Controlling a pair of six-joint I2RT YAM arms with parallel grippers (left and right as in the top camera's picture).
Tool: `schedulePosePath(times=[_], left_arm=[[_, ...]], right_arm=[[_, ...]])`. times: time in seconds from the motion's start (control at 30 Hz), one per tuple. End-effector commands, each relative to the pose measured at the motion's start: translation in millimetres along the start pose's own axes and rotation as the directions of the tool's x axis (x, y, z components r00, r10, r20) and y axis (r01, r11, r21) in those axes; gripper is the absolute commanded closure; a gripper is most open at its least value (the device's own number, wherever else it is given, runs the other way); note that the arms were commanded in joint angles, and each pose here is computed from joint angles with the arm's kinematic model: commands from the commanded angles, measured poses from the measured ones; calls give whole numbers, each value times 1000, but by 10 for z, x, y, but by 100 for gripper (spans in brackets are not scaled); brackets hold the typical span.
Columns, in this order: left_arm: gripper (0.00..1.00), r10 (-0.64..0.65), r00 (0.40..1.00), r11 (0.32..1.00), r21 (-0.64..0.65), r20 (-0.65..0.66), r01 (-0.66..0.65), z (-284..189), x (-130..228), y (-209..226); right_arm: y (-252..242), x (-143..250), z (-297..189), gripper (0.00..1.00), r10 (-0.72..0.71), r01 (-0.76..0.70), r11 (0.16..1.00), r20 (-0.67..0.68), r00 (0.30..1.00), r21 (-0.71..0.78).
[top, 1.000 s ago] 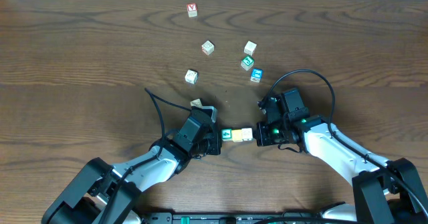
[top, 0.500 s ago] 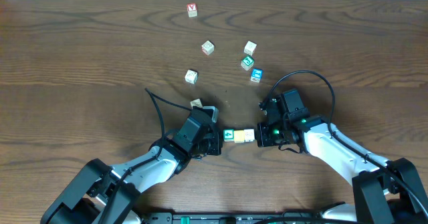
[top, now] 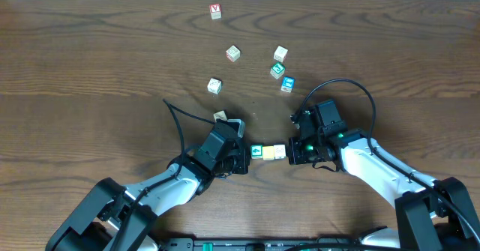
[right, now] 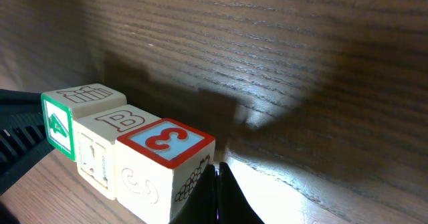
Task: Lift 3 blocks
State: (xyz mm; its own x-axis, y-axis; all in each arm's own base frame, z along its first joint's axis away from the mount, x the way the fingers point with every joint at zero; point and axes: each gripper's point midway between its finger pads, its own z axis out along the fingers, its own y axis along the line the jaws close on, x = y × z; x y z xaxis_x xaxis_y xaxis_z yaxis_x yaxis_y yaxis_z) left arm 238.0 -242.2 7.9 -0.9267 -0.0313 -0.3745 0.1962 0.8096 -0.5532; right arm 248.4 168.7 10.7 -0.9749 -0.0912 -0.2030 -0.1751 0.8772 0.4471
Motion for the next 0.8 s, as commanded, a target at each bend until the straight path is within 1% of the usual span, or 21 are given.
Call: schedulePosePath(times=[0.0,0.47,0.77], left_arm=[[93,43,999,995,89,-9,-42,-44,-6,-232],[93,56,998,991,120,22,-58,-133,-79,-335],[93,53,999,992,114,14,-54,-131,-60,-319]], right_arm=[[222,39,-22,99,-23,21,996,-16,1000,-91],[261,47,-30,99,-23,21,994,-23,999,-111],[274,29,-46,99,-27,25,993,-16,1000,-114]])
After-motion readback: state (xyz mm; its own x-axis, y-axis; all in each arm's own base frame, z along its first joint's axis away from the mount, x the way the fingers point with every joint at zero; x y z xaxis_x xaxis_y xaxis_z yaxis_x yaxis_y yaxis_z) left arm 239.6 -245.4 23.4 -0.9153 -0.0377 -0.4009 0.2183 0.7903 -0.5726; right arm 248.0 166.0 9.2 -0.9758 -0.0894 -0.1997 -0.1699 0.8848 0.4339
